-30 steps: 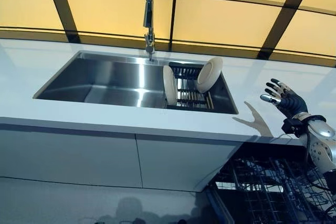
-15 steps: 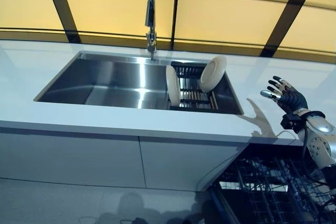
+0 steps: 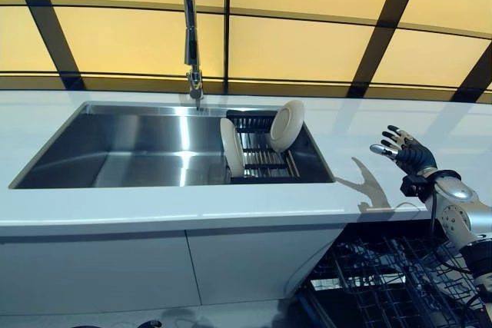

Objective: Take plates into dishwasher

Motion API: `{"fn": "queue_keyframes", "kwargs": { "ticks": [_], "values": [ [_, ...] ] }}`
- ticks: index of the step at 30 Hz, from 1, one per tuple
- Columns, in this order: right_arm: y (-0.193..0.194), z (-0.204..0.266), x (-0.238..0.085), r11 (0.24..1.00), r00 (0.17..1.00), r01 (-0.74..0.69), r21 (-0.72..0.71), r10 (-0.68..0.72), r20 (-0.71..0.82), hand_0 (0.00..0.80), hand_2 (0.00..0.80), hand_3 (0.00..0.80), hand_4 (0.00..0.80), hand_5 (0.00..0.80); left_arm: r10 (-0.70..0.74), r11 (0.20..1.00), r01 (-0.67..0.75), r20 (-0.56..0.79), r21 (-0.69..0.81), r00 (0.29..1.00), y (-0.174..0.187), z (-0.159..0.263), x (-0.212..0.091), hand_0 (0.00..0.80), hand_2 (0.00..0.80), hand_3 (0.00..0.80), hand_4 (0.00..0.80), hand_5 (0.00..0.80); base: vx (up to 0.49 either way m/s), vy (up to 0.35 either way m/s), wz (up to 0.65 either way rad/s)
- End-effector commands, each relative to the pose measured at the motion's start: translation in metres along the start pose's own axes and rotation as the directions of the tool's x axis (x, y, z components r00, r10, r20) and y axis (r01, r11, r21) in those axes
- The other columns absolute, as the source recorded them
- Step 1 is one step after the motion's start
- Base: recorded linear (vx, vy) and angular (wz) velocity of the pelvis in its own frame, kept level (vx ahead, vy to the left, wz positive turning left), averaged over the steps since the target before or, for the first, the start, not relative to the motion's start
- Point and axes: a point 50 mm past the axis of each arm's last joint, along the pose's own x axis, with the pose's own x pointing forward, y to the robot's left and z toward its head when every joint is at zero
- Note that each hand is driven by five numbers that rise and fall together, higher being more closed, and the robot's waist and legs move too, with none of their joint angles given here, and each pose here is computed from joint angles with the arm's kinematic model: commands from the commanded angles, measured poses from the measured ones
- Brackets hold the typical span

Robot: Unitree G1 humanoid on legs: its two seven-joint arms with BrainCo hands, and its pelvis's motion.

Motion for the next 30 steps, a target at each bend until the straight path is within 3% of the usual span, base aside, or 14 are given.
{"fn": "queue_keyframes", "kwargs": {
  "ticks": [1,9,23,30],
  "values": [
    [0.002,0.053,0.009,1.0,0.98,-0.02,0.022,0.015,0.197,0.0,0.0,0.0,0.0,0.0,0.017,0.999,-0.018,0.032,0.036,0.999,0.015,0.007,0.0,0.0,0.0,0.0,0.0,0.0,0.058,0.041,0.0],
    [0.014,0.059,0.015,0.999,0.979,-0.038,0.018,0.034,0.202,0.0,0.0,0.0,0.0,0.0,0.017,1.0,-0.017,0.033,0.017,0.999,0.012,0.006,0.0,0.0,0.0,0.0,0.0,0.0,0.06,0.073,0.01],
    [0.025,0.054,0.019,0.997,0.984,-0.072,-0.012,0.073,0.165,0.0,0.0,0.0,0.0,0.0,-0.021,0.991,0.018,0.021,0.132,1.0,0.014,0.004,-0.002,0.0,0.0,0.0,0.0,0.0,0.052,0.152,-0.01],
    [0.005,0.066,0.021,1.0,0.99,0.001,-0.023,0.003,0.141,0.0,0.0,0.0,0.0,0.0,-0.074,0.989,0.056,0.13,0.134,0.989,0.003,0.027,-0.001,0.0,0.0,0.0,0.0,0.0,0.129,0.013,-0.05]
  ]
}}
